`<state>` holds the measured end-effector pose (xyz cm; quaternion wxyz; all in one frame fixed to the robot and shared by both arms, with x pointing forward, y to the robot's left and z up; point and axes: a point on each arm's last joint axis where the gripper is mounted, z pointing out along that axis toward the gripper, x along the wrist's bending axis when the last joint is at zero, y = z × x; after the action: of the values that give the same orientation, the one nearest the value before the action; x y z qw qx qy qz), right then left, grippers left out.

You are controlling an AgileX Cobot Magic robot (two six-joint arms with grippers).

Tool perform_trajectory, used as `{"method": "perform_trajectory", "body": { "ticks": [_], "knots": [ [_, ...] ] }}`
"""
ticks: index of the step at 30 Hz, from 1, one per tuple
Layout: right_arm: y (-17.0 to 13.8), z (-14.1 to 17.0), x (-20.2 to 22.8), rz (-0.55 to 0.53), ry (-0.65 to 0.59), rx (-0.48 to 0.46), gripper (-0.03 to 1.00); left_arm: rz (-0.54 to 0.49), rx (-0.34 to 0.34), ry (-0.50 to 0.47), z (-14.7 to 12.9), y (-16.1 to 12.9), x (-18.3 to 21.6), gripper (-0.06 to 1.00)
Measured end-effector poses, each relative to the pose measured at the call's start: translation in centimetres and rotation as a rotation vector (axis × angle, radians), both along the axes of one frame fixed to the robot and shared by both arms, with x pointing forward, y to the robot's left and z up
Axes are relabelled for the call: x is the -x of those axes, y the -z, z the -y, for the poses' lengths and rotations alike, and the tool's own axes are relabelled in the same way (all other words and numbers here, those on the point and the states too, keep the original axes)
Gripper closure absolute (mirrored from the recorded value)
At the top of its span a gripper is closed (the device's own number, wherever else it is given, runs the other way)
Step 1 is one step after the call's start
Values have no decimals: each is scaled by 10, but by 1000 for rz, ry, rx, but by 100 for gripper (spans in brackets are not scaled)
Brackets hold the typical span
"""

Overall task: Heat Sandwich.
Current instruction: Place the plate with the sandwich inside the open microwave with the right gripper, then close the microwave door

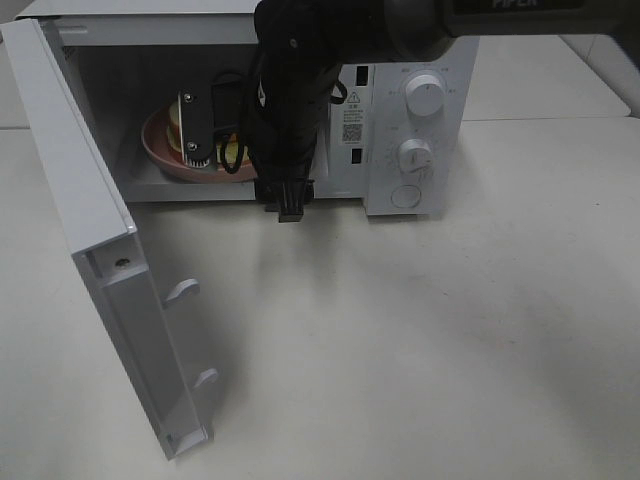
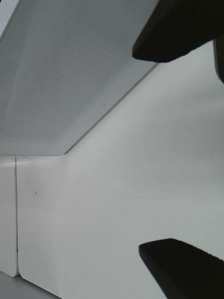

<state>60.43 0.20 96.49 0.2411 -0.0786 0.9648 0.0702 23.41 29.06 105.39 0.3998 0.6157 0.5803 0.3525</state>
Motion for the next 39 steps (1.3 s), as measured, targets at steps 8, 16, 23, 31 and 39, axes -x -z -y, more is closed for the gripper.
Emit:
{"method": "perform_trajectory", "body": {
  "ticks": [8, 16, 23, 31, 39],
  "knots": [
    [-8, 17, 23, 30, -25, -43, 21, 0, 0, 0, 0, 0, 0, -2],
    [-16, 45, 59, 68, -58, -96, 21, 0, 0, 0, 0, 0, 0, -2],
    [-24, 67, 85, 67, -40, -122, 21, 0, 0, 0, 0, 0, 0, -2],
    [-29, 93, 115, 24, 73, -175, 21, 0, 0, 0, 0, 0, 0, -2],
    [-33, 120, 145, -19, 234, -265, 21, 0, 0, 0, 0, 0, 0, -2]
  ]
}}
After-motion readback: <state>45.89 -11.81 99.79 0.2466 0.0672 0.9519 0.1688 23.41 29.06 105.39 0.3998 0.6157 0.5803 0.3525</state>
